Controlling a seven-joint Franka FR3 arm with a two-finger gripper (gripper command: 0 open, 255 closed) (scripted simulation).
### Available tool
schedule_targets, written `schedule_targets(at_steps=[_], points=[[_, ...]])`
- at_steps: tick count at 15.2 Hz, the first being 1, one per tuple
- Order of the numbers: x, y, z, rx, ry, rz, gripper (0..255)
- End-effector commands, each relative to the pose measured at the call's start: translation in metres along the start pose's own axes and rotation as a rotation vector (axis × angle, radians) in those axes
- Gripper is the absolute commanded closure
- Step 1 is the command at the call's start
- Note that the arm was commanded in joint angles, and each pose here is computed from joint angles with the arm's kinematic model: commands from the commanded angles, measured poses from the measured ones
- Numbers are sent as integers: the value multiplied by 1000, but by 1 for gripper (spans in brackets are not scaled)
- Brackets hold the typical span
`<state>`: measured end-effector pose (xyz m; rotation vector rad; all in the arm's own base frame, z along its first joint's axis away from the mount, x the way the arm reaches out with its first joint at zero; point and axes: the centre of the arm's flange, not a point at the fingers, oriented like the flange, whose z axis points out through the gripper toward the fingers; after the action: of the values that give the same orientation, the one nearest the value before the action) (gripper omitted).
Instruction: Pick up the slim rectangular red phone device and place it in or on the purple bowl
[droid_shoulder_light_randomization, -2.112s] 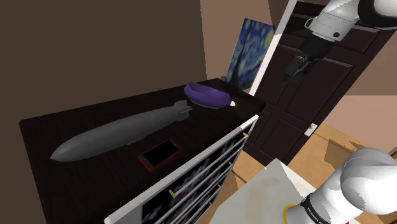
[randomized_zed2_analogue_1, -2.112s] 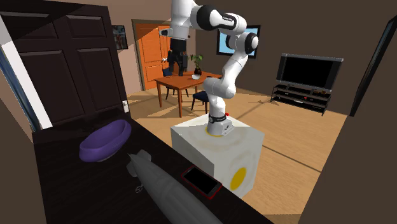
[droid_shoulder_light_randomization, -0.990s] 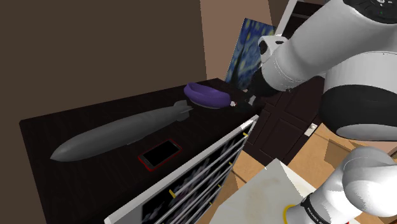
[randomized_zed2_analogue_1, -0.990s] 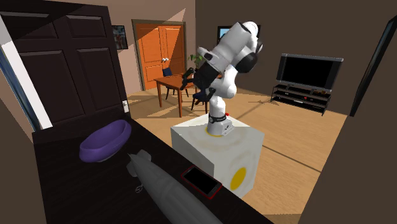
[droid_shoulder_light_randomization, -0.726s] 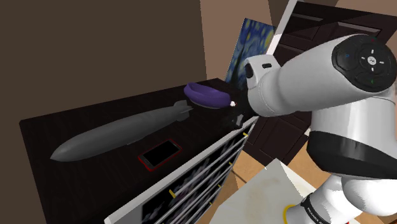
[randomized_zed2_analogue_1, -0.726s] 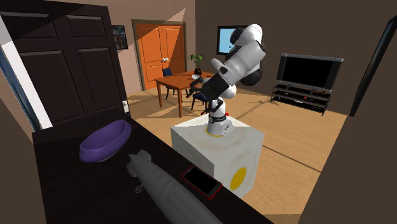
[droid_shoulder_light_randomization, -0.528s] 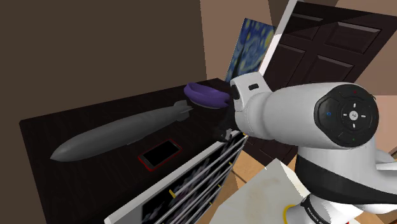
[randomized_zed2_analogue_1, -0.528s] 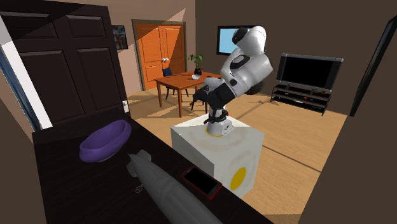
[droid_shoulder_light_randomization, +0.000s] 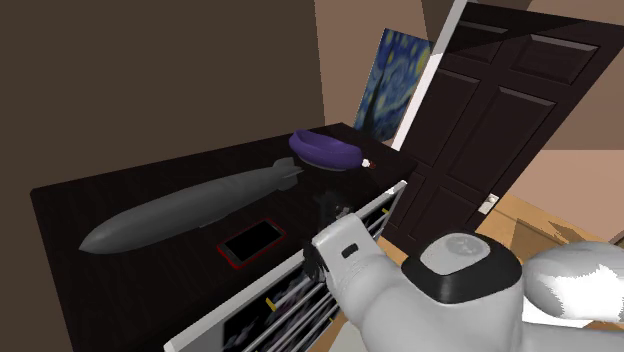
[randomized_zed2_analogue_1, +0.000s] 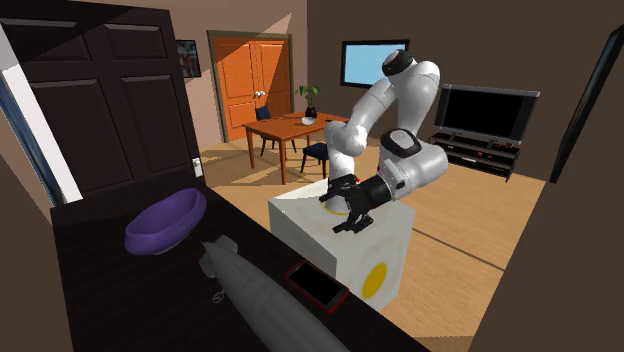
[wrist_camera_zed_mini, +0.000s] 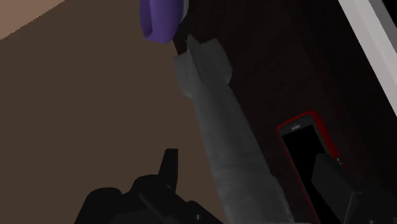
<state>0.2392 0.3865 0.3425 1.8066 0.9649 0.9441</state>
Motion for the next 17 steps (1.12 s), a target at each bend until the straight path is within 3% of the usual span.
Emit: schedule_targets(at_steps=[1, 8, 9, 17], points=[[1, -35, 5, -53, 50, -64, 0], [-9, -147, 35, -247, 222, -274, 0], [-11, -157, 39, -265, 238, -294, 0], [0, -148, 76, -265, 238, -294, 0]])
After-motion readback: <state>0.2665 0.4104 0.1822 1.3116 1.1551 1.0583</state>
